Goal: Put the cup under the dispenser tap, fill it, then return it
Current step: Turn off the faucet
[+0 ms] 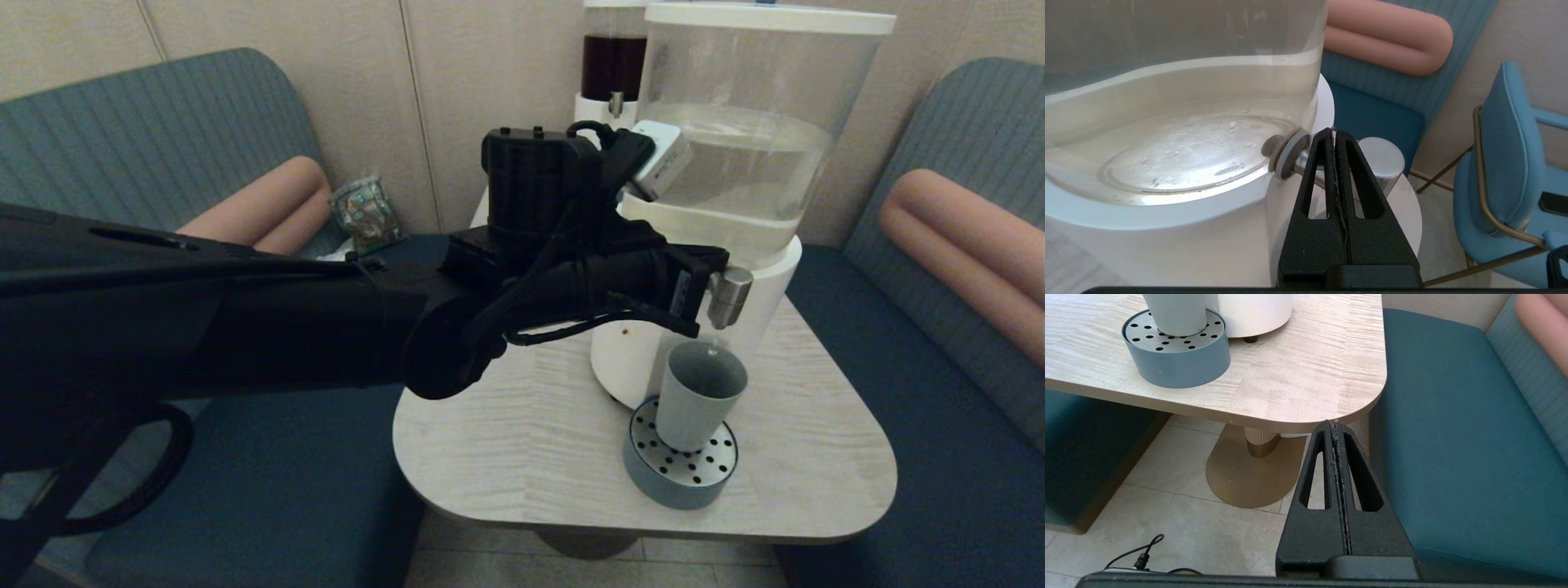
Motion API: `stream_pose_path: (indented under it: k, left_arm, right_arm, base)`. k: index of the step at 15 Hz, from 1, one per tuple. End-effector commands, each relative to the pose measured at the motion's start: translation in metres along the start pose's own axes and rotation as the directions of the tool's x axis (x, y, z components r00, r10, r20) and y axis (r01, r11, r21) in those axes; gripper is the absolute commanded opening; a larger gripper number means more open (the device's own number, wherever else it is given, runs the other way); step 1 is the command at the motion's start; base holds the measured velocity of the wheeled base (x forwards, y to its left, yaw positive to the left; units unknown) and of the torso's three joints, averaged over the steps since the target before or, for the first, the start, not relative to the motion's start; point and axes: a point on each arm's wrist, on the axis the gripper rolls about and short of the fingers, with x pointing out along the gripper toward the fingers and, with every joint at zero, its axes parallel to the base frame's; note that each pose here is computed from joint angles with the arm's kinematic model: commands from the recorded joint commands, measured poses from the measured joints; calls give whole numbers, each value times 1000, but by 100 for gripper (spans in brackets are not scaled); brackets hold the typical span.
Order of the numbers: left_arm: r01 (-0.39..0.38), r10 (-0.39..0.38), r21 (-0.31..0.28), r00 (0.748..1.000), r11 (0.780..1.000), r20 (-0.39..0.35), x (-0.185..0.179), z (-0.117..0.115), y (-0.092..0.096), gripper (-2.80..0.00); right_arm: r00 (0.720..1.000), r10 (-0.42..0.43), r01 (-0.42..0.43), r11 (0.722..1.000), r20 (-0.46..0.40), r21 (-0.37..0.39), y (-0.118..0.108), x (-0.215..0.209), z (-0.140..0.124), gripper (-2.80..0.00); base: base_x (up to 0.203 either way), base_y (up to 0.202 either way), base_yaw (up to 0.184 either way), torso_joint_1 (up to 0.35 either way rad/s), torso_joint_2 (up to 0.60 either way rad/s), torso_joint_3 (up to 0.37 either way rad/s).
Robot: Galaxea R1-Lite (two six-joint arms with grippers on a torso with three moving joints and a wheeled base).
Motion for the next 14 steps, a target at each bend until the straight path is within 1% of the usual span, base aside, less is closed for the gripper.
stream_pose_path:
  k: [1,4,7,9,14]
  left_arm:
    - [5,-5,-11,1000,1000,-19,6,-9,2,-280]
    - [9,-9,-18,1000,1000,-24,13,-17,4,-280]
    - [22,-22,-31,1000,999,0,25,-22,1,-280]
    - [31,-31,-32,1000,999,4,32,-25,0,-280]
    - [54,-53,-61,998,997,22,44,-33,0,-280]
  right_arm:
    - [1000,0,0,1000,1,-1,0,0,0,-280]
    - [1000,2,-2,1000,1,-1,0,0,0,-280]
    - [1000,0,0,1000,1,-2,0,0,0,-280]
    - [1000,0,0,1000,1,-1,0,0,0,-280]
    - [1000,0,0,1000,1,-1,0,0,0,-280]
  base:
    - [0,0,0,0,0,0]
    - [0,0,0,0,0,0]
    - [0,0,0,0,0,0]
    - [0,0,0,0,0,0]
    - [0,0,0,0,0,0]
